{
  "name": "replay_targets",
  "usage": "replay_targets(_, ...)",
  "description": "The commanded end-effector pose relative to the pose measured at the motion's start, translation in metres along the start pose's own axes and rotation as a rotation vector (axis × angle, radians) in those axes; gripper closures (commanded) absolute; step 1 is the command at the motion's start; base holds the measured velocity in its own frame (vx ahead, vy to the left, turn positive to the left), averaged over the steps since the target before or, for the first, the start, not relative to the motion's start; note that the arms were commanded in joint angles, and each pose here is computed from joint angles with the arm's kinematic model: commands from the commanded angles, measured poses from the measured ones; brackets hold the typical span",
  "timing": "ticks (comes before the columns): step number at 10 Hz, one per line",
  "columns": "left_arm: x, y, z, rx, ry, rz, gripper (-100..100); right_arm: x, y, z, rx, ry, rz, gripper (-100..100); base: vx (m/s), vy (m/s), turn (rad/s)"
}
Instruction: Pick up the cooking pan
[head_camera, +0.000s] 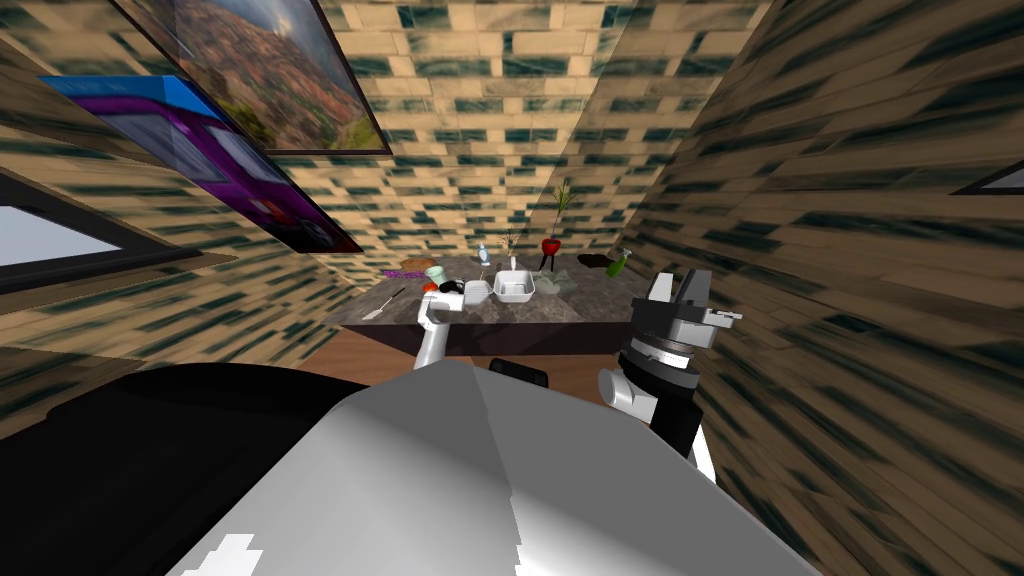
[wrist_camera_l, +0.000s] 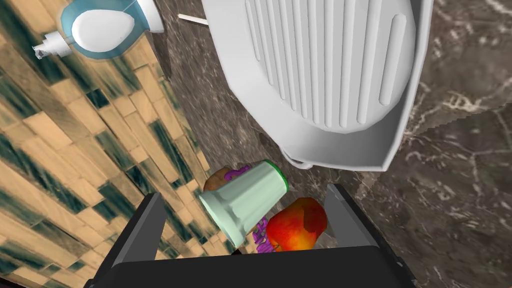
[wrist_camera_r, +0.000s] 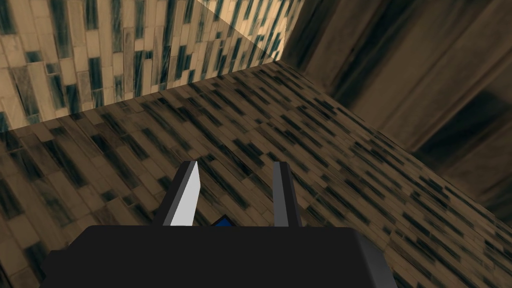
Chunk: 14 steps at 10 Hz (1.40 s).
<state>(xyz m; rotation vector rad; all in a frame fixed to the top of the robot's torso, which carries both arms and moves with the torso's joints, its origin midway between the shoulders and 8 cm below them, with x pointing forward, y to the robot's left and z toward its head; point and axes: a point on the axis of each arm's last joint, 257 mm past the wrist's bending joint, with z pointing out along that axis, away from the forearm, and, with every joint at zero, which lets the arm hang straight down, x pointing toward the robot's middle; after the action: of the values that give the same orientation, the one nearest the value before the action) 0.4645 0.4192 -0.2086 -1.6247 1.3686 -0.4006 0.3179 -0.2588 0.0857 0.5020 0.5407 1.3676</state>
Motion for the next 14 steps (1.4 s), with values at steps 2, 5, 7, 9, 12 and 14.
replay_targets(2, 0.000, 0.013, 0.005, -0.068, -0.002, -0.007, -100, 0.000, 0.000, 0.000, 0.000, 0.000, 0.000, 0, 0.022, -0.018, 0.008)
replay_targets(5, 0.004, 0.033, 0.010, -0.166, 0.000, -0.020, -100, 0.000, 0.000, 0.000, 0.000, 0.000, 0.000, 0, 0.018, -0.015, 0.010)
replay_targets(7, 0.007, 0.044, 0.010, -0.217, 0.004, -0.027, -100, 0.000, 0.000, 0.000, 0.000, 0.000, 0.000, 0, 0.021, -0.015, 0.008)
replay_targets(9, 0.011, 0.054, 0.011, -0.262, 0.010, -0.034, -100, 0.000, 0.000, 0.000, 0.000, 0.000, 0.000, 0, 0.025, -0.015, 0.014)
replay_targets(12, 0.028, 0.082, 0.009, -0.382, 0.037, -0.052, -100, 0.000, 0.000, 0.000, 0.000, 0.000, 0.000, 0, 0.030, -0.015, 0.014)
replay_targets(14, 0.042, 0.099, 0.005, -0.444, 0.060, -0.063, -100, 0.000, 0.000, 0.000, 0.000, 0.000, 0.000, 0, 0.036, -0.011, 0.008)
